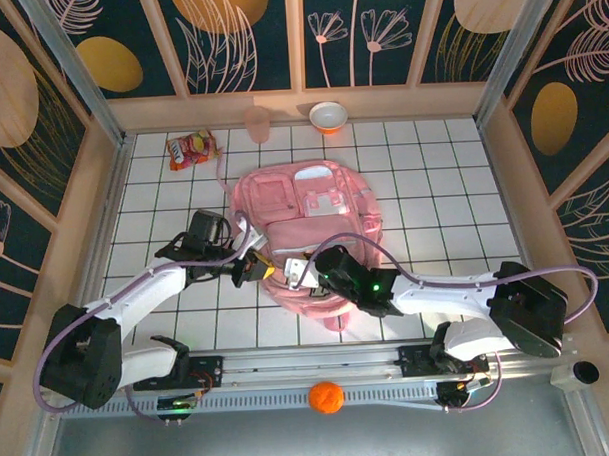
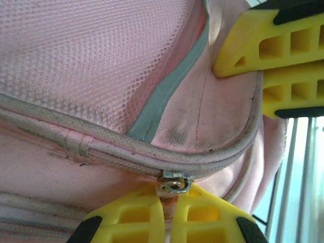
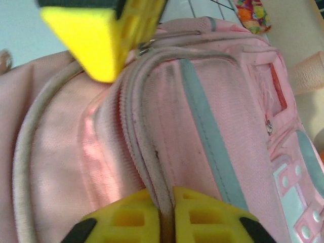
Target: Pack books, pencil case, and school supplies into a backpack
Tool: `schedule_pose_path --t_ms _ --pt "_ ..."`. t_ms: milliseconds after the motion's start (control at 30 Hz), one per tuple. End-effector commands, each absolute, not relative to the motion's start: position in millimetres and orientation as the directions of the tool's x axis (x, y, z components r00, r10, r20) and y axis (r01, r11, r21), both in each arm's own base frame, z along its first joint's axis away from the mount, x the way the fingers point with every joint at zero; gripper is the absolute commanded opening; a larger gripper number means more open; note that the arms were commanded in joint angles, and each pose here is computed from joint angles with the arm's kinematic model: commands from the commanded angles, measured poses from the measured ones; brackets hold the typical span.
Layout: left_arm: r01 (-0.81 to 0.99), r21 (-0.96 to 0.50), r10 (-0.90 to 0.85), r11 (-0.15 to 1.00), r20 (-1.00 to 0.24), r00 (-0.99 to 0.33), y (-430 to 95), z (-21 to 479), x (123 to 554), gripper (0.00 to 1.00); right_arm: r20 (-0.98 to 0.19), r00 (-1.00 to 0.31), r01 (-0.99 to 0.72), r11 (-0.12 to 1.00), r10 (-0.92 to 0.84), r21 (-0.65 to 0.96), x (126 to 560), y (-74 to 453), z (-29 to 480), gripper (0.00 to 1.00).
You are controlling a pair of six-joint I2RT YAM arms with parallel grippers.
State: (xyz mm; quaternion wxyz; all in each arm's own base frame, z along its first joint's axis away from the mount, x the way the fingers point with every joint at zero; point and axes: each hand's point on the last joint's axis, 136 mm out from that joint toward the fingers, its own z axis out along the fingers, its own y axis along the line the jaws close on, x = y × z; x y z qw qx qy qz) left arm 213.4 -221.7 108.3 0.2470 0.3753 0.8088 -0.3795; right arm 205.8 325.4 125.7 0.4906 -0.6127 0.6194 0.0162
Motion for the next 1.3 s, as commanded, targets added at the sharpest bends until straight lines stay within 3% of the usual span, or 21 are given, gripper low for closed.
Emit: schedule_pose_path --t_ms 0,333,533,600,733,900,967,1067,1267 --pt "0.765 -0.537 0.352 0.355 -0.682 -0.641 -234.1 132.5 200.3 0.00 -0.720 0.181 -0.745 0.385 -0.670 -0.545 224.6 330.7 153.7 0.04" --pt "0.750 -0.596 0.332 0.286 -0.673 -0.661 -260.0 144.6 187.4 0.03 -0.783 0.065 -0.718 0.516 -0.618 -0.467 248.9 329.2 160.4 0.00" --pt "0.790 -0.576 0.339 0.211 -0.715 -0.612 -280.3 166.5 177.9 0.13 -0.792 0.075 -0.747 0.491 -0.606 -0.447 247.5 325.4 162.2 0.00" --pt "0.812 -0.540 0.331 0.222 -0.742 -0.583 -279.2 171.8 181.6 0.22 -0.783 0.099 -0.774 0.447 -0.614 -0.448 242.4 323.5 161.1 0.00" --pt "0.893 -0.358 0.389 0.273 -0.808 -0.443 -266.1 174.0 187.9 0.48 -0.778 0.125 -0.863 0.321 -0.616 -0.392 225.3 315.9 158.7 0.00" --pt "0.942 0.032 0.450 0.334 -0.884 -0.130 -244.1 197.4 207.6 0.72 -0.723 0.234 -0.908 0.119 -0.650 -0.401 195.4 299.4 148.8 0.00" --pt "0.926 0.200 0.503 0.321 -0.864 0.012 -236.9 202.8 215.2 0.77 -0.708 0.238 -0.917 0.086 -0.665 -0.389 191.5 292.3 146.0 0.00" --pt "0.889 0.412 0.622 0.201 -0.754 0.209 -230.7 193.7 222.8 0.78 -0.700 0.253 -0.920 0.058 -0.668 -0.388 188.1 285.8 145.7 0.00" --pt "0.862 0.507 0.685 -0.032 -0.617 0.388 -240.2 171.6 230.5 0.81 -0.698 0.260 -0.913 0.066 -0.667 -0.403 192.2 282.7 153.1 0.00"
